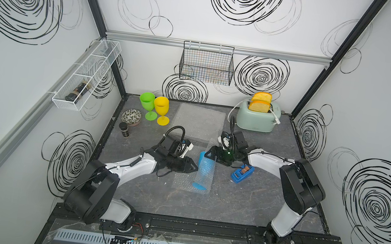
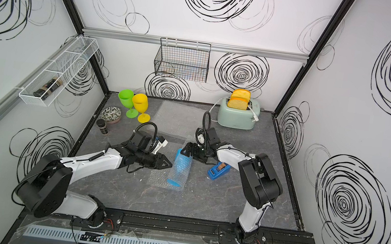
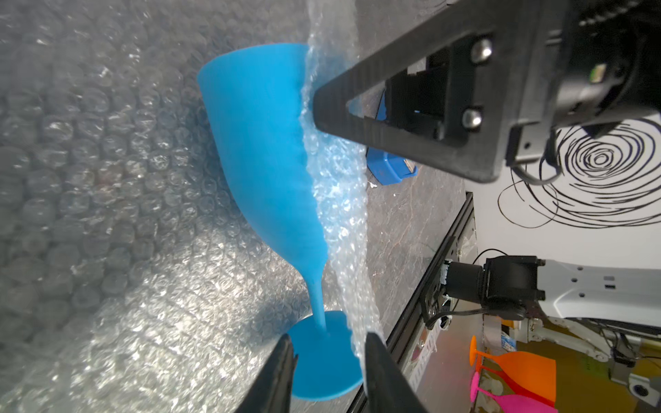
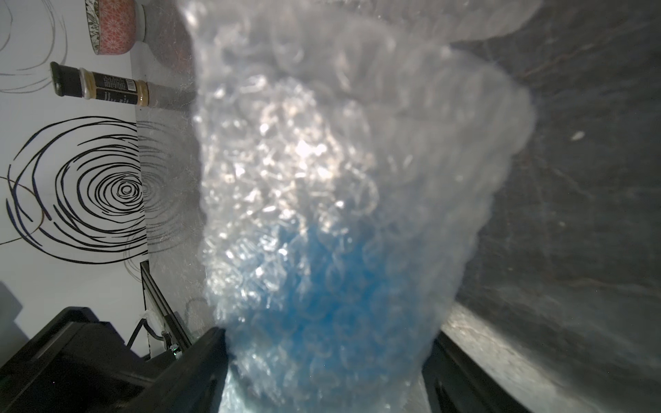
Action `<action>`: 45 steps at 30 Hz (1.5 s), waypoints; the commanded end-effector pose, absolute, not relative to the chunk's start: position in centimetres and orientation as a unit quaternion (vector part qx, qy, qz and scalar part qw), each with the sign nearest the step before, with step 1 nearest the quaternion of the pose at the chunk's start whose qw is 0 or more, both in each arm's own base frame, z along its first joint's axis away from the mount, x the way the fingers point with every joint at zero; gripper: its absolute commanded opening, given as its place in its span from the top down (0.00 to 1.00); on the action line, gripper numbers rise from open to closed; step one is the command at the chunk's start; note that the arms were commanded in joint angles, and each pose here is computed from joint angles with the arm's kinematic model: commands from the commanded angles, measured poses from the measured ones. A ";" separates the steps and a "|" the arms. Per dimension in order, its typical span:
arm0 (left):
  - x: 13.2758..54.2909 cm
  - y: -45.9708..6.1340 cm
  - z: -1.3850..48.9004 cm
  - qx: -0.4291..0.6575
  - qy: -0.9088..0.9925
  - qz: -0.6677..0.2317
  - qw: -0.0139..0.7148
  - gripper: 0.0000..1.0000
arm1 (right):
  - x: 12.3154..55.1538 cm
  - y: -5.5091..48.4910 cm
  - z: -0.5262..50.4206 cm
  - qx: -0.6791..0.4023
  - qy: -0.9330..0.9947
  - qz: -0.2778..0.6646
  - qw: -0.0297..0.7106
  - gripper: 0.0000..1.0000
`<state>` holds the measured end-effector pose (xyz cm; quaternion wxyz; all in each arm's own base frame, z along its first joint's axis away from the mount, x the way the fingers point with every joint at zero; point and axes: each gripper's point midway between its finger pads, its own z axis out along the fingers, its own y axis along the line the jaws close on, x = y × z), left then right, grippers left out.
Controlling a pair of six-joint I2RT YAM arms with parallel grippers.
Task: Wrap wine glasses in bubble wrap
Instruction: Wrap the wine glass in bubble wrap.
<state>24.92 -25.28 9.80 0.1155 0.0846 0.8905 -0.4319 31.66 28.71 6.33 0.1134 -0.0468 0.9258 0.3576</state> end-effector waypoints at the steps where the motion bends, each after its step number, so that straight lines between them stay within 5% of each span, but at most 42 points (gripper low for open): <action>1: 25.8 -26.7 11.6 0.100 0.874 -0.456 0.132 0.70 | 30.6 28.0 5.1 -0.053 0.939 0.325 0.098 0.14; 18: 26.9 -26.9 10.1 0.092 0.885 -0.440 0.124 0.60 | 30.6 28.5 5.5 -0.059 0.938 0.328 0.099 0.14; 24: 27.8 -27.4 10.1 0.084 0.882 -0.451 0.110 0.69 | 30.6 28.6 5.5 -0.061 0.938 0.327 0.099 0.14; 31: 26.9 -27.2 9.1 0.078 0.887 -0.446 0.097 0.95 | 30.7 28.8 6.3 -0.062 0.934 0.336 0.103 0.14; 45: 24.8 -28.0 9.2 0.065 0.875 -0.473 0.076 0.95 | 31.3 28.7 8.7 -0.055 0.919 0.374 0.114 0.07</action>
